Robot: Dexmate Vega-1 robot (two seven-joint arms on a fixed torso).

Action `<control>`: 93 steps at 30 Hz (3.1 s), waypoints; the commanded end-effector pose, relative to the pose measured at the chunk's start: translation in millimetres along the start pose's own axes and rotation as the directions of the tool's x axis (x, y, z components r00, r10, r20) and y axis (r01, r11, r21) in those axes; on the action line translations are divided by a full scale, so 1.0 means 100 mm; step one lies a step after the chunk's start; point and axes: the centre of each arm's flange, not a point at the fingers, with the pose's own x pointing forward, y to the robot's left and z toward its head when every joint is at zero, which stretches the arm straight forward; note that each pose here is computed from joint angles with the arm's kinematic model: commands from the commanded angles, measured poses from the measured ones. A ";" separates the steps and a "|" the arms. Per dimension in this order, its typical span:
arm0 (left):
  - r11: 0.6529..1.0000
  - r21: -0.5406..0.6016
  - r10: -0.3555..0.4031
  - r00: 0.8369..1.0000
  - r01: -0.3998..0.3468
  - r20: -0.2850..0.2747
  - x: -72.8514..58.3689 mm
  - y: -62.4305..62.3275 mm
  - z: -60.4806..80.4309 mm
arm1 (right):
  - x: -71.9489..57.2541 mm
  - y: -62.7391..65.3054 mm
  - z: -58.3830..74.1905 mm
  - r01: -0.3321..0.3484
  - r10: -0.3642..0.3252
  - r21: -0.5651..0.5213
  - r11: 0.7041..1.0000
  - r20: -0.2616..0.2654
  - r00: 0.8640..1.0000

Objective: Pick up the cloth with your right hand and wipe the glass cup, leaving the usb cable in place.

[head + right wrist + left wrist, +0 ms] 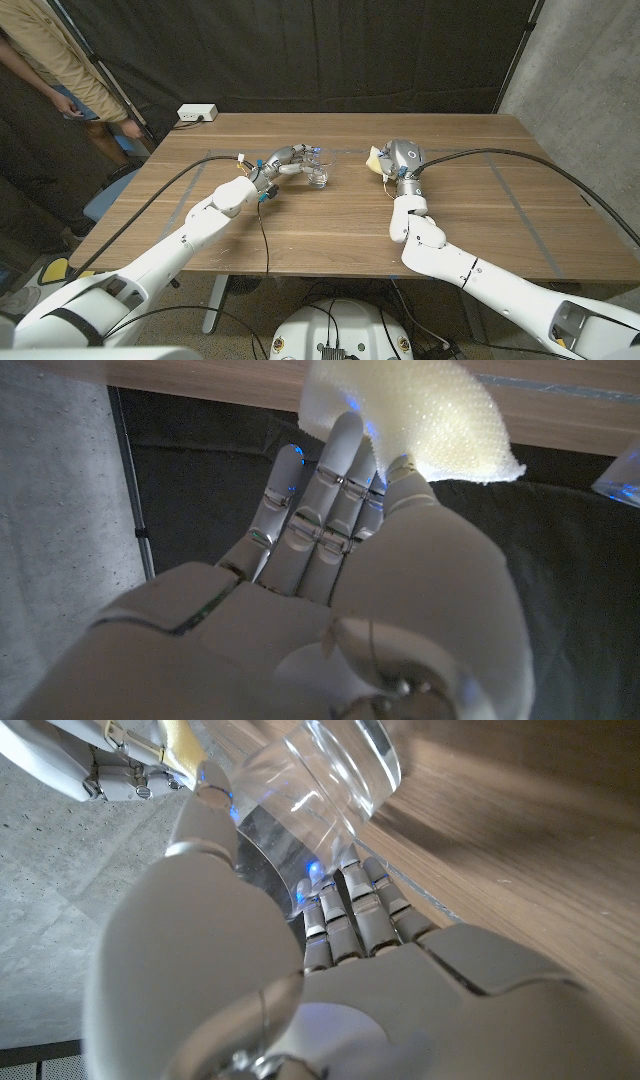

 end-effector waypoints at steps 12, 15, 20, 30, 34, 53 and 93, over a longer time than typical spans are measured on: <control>0.999 0.025 -0.037 0.999 0.037 -0.010 0.00 -0.08 0.01 | 0.01 0.09 0.01 -0.081 0.083 -0.133 0.988 0.012 0.996; 0.998 0.027 -0.051 0.999 0.051 -0.009 -0.01 -0.07 0.02 | 0.01 0.09 0.01 -0.077 0.079 -0.130 0.989 0.013 0.997; 0.997 0.023 -0.078 0.997 0.078 -0.011 0.00 -0.06 0.03 | 0.00 0.09 0.03 -0.079 0.081 -0.135 0.988 0.015 0.997; 0.992 0.011 -0.126 0.992 0.126 -0.018 0.00 -0.05 0.02 | 0.03 0.10 0.06 -0.155 0.158 -0.165 0.974 0.001 0.987; 0.991 -0.003 -0.134 0.991 0.134 -0.011 -0.01 -0.05 0.02 | 0.03 0.10 0.07 -0.165 0.168 -0.168 0.972 0.002 0.986; 0.993 -0.029 -0.109 0.992 0.112 0.068 -0.14 0.01 0.19 | -0.03 0.02 0.09 -0.132 0.133 -0.061 0.989 0.012 0.991; 0.971 -0.210 -0.065 0.968 0.118 0.242 -0.48 0.33 0.35 | -0.19 -0.21 -0.08 0.006 0.038 0.921 0.391 -0.023 0.999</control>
